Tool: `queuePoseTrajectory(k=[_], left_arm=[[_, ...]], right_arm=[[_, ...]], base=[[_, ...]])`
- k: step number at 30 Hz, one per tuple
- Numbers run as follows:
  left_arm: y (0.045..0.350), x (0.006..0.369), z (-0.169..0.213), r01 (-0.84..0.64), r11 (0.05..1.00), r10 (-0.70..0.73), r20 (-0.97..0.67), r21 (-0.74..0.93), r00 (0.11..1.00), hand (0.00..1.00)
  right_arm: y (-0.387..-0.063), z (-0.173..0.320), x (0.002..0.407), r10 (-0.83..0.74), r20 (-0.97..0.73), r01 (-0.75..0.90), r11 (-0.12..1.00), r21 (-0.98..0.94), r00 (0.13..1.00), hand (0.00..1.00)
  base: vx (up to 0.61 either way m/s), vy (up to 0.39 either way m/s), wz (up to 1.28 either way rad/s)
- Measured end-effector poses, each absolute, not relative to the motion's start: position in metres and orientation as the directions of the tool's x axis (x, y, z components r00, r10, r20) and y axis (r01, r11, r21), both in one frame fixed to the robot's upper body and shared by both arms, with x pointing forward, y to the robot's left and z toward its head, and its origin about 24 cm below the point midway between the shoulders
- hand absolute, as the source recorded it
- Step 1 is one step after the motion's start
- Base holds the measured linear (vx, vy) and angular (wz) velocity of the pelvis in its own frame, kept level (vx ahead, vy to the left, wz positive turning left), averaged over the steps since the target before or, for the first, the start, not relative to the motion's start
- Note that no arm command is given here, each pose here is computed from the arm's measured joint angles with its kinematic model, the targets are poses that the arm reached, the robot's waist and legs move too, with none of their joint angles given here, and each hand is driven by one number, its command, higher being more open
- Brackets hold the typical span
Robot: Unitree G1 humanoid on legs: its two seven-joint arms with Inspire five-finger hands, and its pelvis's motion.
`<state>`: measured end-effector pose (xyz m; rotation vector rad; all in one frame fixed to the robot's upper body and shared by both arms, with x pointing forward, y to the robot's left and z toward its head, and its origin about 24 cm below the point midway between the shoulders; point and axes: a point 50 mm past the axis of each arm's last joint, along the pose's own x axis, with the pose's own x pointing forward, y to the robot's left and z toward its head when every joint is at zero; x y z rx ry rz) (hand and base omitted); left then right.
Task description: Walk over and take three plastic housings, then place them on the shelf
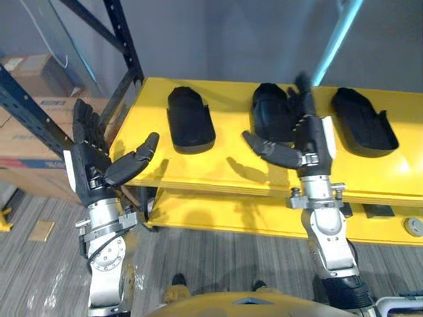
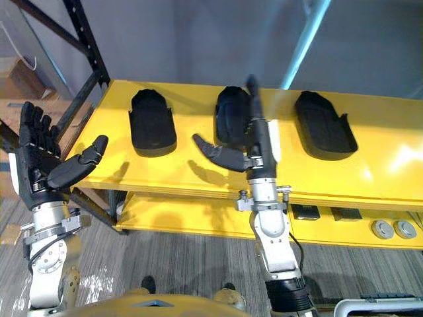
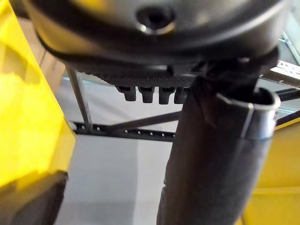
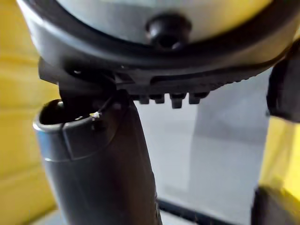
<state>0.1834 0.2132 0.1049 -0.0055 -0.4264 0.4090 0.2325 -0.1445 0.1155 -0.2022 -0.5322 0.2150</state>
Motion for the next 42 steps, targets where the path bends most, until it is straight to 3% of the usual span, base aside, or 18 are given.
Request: queuePoseTrajectory(k=[3, 10, 18, 27, 39, 40, 42], left_arm=[[0.215, 0.182, 0.105, -0.378, 0.922, 0.376, 0.401, -0.076, 0.835, 1.0], [0.213, 0.183, 0.104, -0.354, 0.933, 0.35, 0.401, -0.066, 0.847, 1.0], [0.208, 0.185, 0.104, -0.331, 0.941, 0.33, 0.399, -0.068, 0.855, 1.0], [0.201, 0.187, 0.104, -0.285, 0.957, 0.283, 0.4, -0.057, 0.872, 1.0], [0.201, 0.187, 0.105, -0.272, 0.961, 0.268, 0.4, -0.048, 0.877, 1.0], [0.2, 0.188, 0.105, -0.268, 0.962, 0.265, 0.4, -0.048, 0.877, 1.0], [0.199, 0.188, 0.104, -0.262, 0.964, 0.262, 0.397, -0.055, 0.88, 1.0]], right_arm=[[-0.126, 0.121, 0.235, 0.396, 0.471, -0.253, 0.906, -0.338, 0.788, 1.0], [-0.113, 0.141, 0.245, 0.492, 0.522, -0.309, 0.863, -0.401, 0.697, 1.0], [-0.103, 0.121, 0.264, 0.553, 0.409, -0.253, 0.767, -0.59, 0.726, 1.0], [-0.089, 0.129, 0.288, 0.627, 0.377, -0.101, 0.592, -0.8, 0.682, 1.0], [-0.1, 0.131, 0.31, 0.588, 0.333, -0.067, 0.554, -0.83, 0.737, 1.0], [-0.101, 0.13, 0.314, 0.579, 0.324, -0.073, 0.558, -0.826, 0.748, 0.0], [-0.102, 0.132, 0.317, 0.575, 0.313, -0.091, 0.566, -0.819, 0.756, 0.0]], base=[[0.03, -0.009, 0.25], [0.0, 0.001, 0.03], [-0.02, 0.0, 0.03], [0.0, -0.003, 0.12], [-0.03, -0.008, 0.04], [-0.05, -0.011, 0.0], [-0.05, -0.01, 0.0]])
